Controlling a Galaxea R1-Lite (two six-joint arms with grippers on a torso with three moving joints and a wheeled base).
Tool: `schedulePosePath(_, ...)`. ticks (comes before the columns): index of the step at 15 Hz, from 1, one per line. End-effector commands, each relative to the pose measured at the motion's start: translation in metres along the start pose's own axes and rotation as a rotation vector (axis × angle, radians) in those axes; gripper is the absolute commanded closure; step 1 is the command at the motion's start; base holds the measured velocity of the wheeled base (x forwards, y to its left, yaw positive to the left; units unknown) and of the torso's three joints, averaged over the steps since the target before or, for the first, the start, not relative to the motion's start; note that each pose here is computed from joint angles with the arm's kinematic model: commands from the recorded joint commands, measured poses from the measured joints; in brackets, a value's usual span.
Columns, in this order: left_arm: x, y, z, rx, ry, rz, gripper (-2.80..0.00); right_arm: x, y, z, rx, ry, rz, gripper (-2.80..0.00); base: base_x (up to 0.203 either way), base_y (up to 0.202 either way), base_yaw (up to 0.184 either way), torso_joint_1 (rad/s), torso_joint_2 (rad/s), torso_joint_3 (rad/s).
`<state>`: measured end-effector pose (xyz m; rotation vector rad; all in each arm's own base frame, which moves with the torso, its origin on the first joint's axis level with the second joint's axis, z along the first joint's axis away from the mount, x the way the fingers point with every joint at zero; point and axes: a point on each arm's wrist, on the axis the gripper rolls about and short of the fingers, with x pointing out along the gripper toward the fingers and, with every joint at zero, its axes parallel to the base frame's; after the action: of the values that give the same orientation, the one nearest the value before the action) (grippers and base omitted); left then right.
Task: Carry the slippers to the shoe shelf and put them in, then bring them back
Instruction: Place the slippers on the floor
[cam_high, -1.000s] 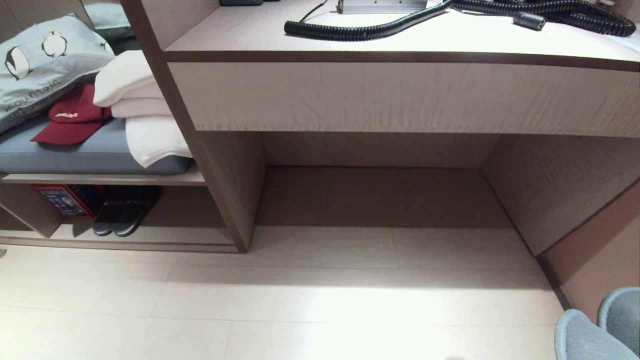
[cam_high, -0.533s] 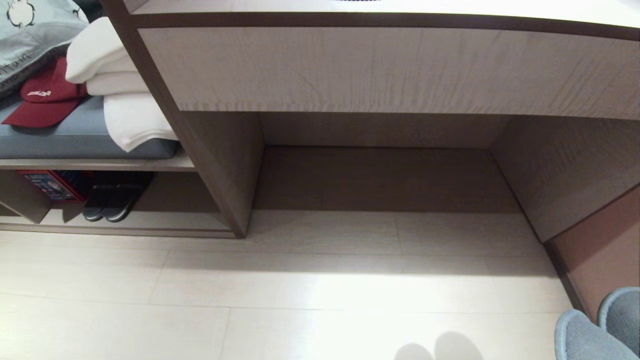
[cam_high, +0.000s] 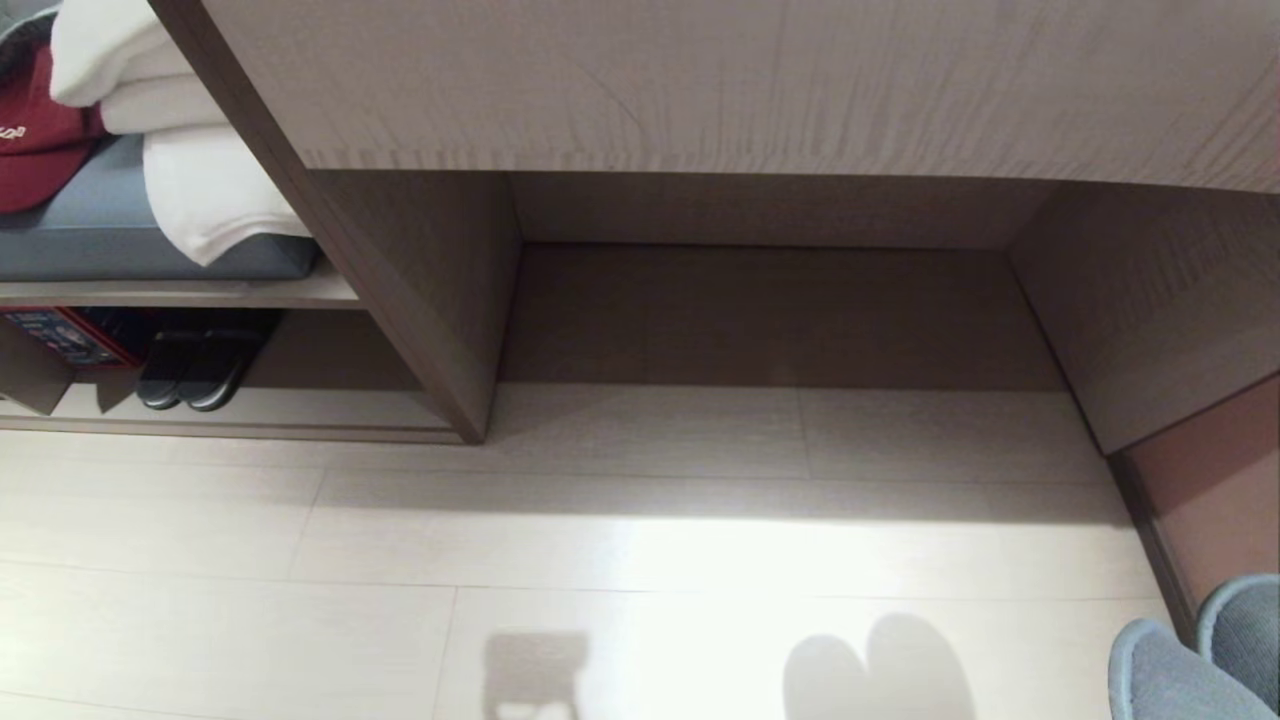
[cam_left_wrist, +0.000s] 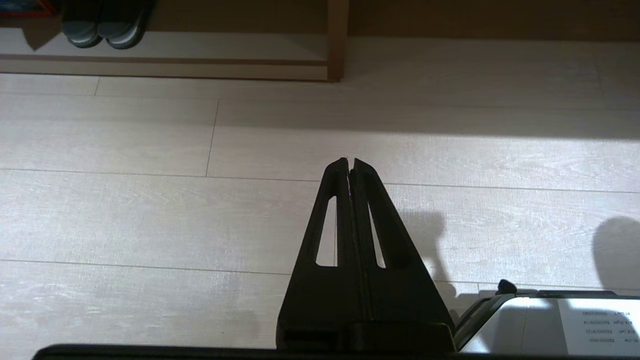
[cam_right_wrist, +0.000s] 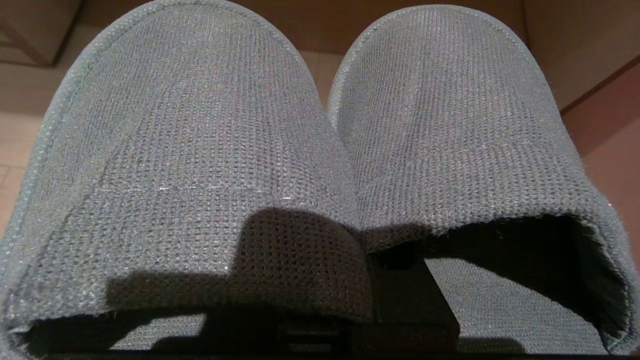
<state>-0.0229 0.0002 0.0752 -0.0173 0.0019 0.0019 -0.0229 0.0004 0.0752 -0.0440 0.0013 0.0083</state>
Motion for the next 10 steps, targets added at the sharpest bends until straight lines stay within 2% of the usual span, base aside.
schedulePosePath(1, 0.0002, 0.0000, -0.0004, -0.001, 0.003, 0.001, 0.00, -0.0001, 0.0000, -0.0001, 0.000, -0.002, 0.001, 0.00, 0.000, 0.000, 0.000, 0.007, 0.00, -0.198)
schedulePosePath(10, 0.0002, 0.0000, -0.0004, -0.001, 0.003, 0.001, 0.00, -0.0001, 0.0000, -0.0001, 0.000, -0.002, 0.001, 0.00, 0.000, 0.000, 0.000, 0.002, 0.00, -0.195)
